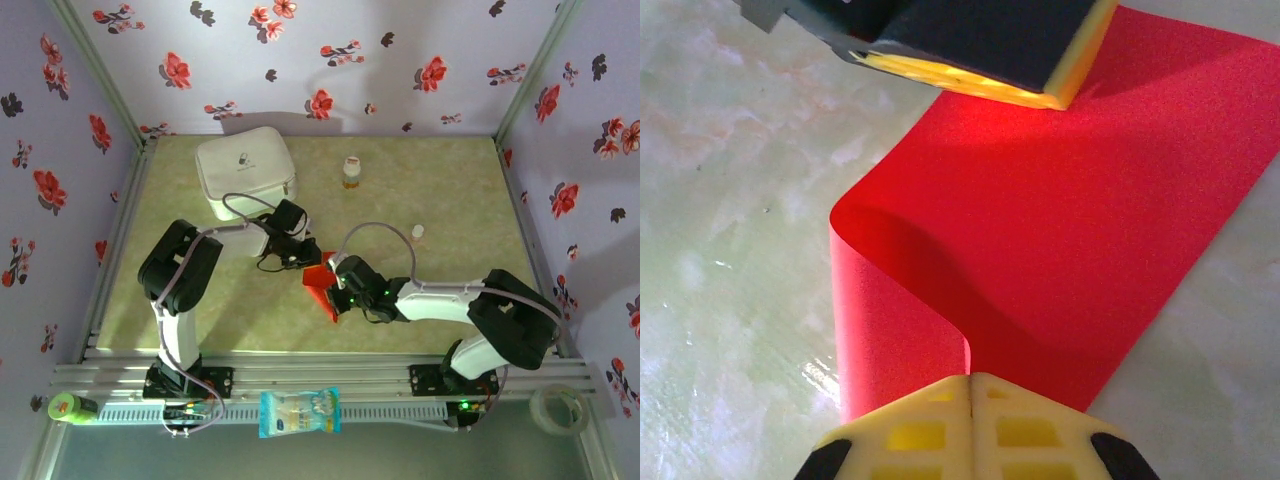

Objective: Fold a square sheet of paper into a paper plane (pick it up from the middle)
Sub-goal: Third fold the triangle at the center of the table.

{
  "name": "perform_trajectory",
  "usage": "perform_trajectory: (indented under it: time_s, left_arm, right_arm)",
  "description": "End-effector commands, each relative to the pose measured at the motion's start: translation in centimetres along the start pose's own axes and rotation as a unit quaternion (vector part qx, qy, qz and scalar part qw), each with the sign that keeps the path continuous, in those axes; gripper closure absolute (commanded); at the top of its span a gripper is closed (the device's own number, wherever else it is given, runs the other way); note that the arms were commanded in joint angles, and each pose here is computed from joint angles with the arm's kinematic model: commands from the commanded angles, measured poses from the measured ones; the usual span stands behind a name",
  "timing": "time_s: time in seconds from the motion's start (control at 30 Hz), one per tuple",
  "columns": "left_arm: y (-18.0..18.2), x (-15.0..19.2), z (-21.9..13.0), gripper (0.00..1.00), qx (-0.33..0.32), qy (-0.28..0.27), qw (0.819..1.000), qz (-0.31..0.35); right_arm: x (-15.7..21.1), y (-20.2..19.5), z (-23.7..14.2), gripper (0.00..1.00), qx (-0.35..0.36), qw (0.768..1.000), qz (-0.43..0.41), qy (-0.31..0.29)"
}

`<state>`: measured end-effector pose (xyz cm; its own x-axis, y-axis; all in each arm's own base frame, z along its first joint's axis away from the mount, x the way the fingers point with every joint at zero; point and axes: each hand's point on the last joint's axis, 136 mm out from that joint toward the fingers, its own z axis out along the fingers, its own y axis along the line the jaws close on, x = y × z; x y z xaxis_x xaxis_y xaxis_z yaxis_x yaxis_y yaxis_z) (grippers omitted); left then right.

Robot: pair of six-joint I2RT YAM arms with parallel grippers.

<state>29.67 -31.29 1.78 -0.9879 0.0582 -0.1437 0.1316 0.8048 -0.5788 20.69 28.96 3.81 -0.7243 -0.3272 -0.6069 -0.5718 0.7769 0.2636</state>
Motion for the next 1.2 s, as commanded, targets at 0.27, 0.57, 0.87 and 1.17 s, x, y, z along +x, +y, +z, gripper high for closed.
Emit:
perform_trajectory:
  time_s: [0.27,0.57,0.87,1.17]
  left_arm:
    - [1.8,1.6,0.1,0.86,-0.036,0.017,0.999,-0.015]
    - [1.8,1.6,0.1,0.86,-0.037,0.018,0.999,-0.015]
    - [1.8,1.7,0.1,0.86,-0.036,0.017,0.999,-0.017]
    - [1.8,1.8,-0.1,0.86,-0.036,0.015,0.999,-0.017]
  right_arm:
    - [-1.3,-1.6,0.1,1.00,0.035,0.999,0.010,-0.007]
    - [-0.7,-1.4,0.6,1.00,0.029,0.999,0.024,0.011]
    - [-0.4,-2.0,0.8,1.00,0.042,0.998,0.034,0.027]
    - [-0.4,-1.1,0.4,1.00,0.021,0.998,0.037,0.040]
